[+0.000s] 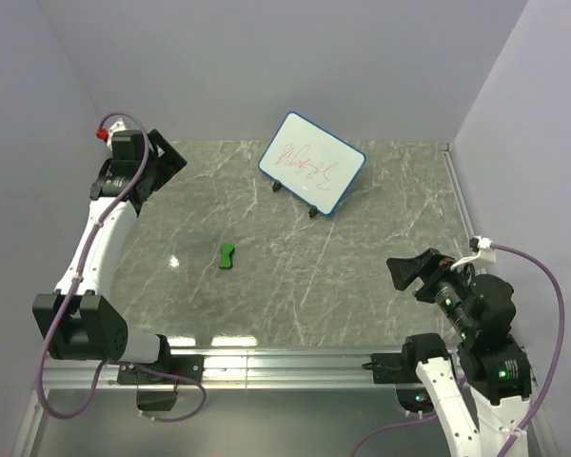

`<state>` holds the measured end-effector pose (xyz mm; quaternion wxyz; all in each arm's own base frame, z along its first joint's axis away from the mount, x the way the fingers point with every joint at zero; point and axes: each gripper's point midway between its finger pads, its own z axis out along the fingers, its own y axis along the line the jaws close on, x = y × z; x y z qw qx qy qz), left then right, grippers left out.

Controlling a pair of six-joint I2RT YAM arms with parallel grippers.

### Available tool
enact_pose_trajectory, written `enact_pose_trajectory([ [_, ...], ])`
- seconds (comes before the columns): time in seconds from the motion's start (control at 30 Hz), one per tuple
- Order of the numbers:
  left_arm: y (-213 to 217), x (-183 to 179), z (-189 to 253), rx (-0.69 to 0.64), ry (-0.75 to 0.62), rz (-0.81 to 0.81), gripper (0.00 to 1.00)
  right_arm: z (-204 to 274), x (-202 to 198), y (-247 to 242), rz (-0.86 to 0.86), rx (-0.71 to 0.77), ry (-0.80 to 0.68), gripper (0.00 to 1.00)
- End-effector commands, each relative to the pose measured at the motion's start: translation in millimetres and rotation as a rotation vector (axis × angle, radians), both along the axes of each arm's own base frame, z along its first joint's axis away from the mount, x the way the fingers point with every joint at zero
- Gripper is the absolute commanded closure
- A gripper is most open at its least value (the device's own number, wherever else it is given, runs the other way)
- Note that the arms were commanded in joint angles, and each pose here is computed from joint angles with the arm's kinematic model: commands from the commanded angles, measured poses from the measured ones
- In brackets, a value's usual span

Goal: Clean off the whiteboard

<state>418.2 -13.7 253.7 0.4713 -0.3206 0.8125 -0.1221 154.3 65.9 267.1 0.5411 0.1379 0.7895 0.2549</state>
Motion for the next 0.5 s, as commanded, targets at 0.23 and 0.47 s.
enact_pose_trajectory([
  [0.23, -51, -52, -75, 0.023, 0.324, -0.171, 0.01, -10, -6, 18, 0.079, 0.066, 0.079, 0.09],
  [0.47, -118, -107, -141, 0.110, 0.539, -0.210, 0.06, -25, -11, 14, 0.057, 0.065, 0.081, 0.09],
])
